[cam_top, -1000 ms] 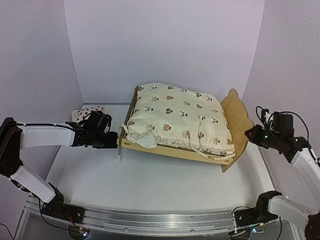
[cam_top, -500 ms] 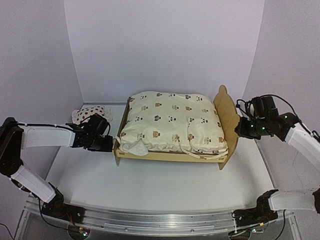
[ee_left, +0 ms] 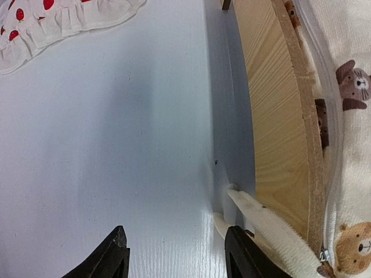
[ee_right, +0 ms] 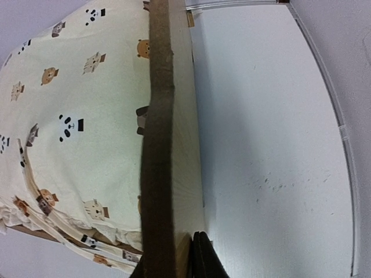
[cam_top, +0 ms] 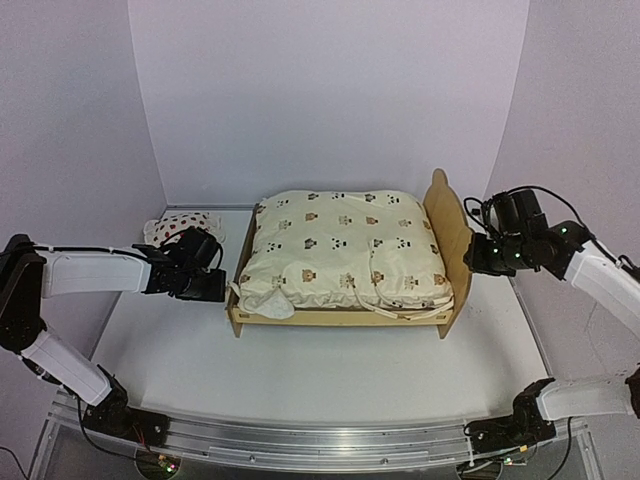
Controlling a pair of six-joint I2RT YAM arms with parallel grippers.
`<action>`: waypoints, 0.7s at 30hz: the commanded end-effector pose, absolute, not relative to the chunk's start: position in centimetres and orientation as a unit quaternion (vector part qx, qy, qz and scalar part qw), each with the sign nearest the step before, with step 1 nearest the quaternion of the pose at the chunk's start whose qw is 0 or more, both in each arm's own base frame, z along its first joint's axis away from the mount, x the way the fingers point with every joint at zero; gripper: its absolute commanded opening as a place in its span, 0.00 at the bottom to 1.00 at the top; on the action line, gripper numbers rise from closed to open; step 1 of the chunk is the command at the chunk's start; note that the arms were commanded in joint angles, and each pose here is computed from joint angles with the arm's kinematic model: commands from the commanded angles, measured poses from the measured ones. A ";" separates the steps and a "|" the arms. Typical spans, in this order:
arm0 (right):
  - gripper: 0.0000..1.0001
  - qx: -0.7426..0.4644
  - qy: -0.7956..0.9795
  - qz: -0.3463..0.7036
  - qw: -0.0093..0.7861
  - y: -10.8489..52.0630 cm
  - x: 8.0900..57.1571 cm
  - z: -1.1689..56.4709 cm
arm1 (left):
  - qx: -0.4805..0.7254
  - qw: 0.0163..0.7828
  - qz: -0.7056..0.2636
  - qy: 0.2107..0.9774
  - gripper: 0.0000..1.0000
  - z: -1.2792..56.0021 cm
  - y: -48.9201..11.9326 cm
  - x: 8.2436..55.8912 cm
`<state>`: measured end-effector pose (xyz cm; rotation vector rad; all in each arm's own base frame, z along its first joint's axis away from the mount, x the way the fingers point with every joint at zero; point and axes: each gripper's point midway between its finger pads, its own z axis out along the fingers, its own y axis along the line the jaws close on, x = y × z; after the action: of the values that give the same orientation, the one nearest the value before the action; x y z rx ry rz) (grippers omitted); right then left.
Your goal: Set up the pet bed
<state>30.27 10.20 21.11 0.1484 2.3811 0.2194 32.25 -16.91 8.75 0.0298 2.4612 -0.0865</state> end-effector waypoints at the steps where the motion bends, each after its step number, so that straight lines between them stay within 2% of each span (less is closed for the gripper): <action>1: 0.36 0.096 0.925 0.182 0.320 13.3 29.7 21.4 | -0.003 0.366 -0.038 0.930 0.58 11.5 -16.9 33.1; 3: 0.56 0.083 0.922 0.168 0.338 12.8 30.0 22.3 | -0.003 0.370 -0.036 0.928 0.58 12.1 -16.8 33.1; 6: 0.72 0.061 0.915 0.135 0.375 11.7 30.4 24.3 | -0.003 0.376 -0.034 0.926 0.58 12.8 -16.5 33.0; 10: 0.86 0.044 0.896 0.079 0.435 9.6 30.7 27.9 | -0.004 0.383 -0.031 0.923 0.60 13.5 -16.0 32.7; 15: 0.91 0.042 0.871 0.087 0.482 9.6 31.7 33.3 | -0.005 0.389 -0.035 0.921 0.61 14.7 -15.6 32.2; 17: 0.90 0.008 0.872 0.151 0.466 12.9 32.5 35.3 | -0.005 0.394 -0.035 0.919 0.62 15.2 -15.4 31.9; 21: 0.88 -0.096 0.871 0.181 0.446 21.4 33.9 36.5 | -0.011 0.397 -0.034 0.917 0.65 15.7 -14.8 31.4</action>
<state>33.18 13.15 35.87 0.0430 2.1300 0.3462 31.30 -15.21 13.01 0.0019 2.3798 -0.0777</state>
